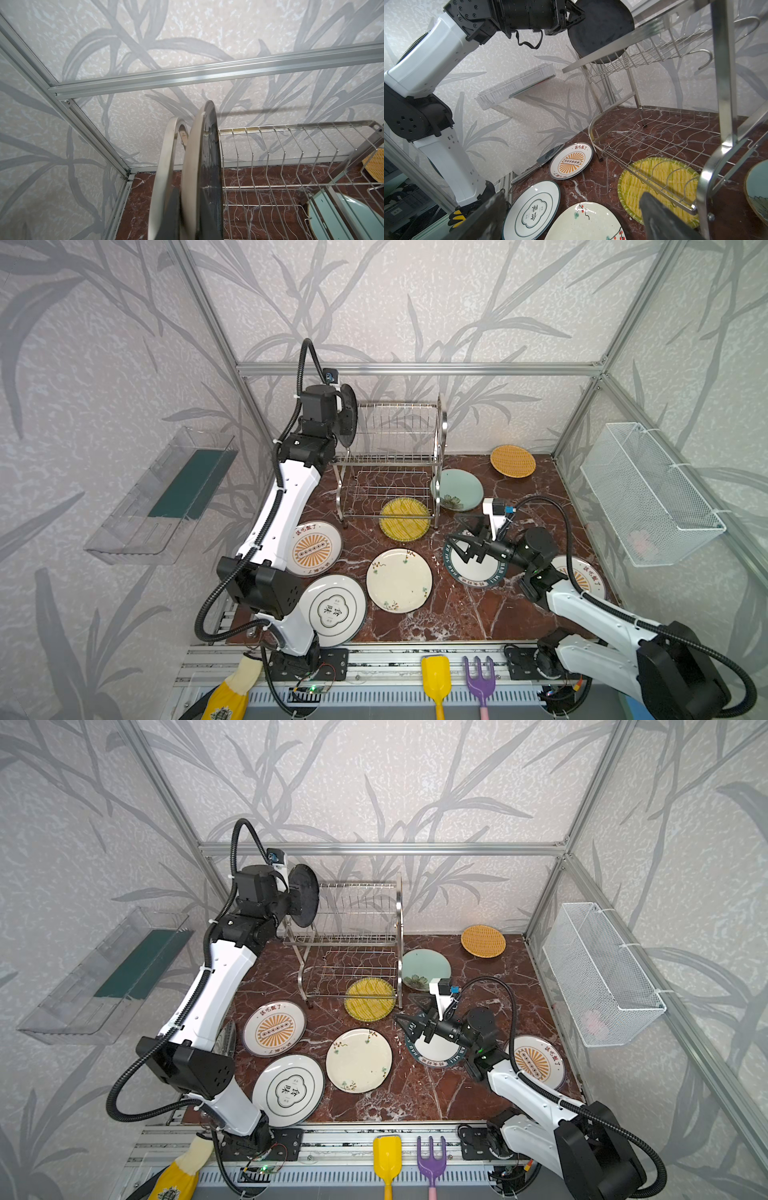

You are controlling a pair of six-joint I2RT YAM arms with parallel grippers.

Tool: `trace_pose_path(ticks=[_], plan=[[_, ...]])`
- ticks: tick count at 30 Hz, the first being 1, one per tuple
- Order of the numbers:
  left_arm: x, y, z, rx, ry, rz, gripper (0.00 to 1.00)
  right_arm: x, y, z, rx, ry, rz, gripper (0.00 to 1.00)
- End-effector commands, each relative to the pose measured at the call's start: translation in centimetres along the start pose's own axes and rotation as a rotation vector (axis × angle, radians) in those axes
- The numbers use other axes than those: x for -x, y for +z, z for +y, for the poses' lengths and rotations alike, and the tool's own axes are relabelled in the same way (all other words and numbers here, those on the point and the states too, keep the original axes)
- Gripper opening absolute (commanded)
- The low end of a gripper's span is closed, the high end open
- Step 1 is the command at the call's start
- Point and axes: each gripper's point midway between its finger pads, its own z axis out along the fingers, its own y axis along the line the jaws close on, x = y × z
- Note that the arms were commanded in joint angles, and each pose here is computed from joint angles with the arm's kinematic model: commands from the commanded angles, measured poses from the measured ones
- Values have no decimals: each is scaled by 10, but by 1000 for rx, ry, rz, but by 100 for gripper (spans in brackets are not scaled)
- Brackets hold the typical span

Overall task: Load the plates into the dish rack
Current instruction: 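Carry the navy plate with the left gripper into the rack's upper tier slots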

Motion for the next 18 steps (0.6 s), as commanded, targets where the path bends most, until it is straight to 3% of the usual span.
trace_pose_path(ticks=[1,18], plan=[[43,-23,13,28,-21,-158,0,11,3,5,19,-34,-27,99],[28,-42,13,30,-39,-152,0,10,5,7,23,-32,-23,99]])
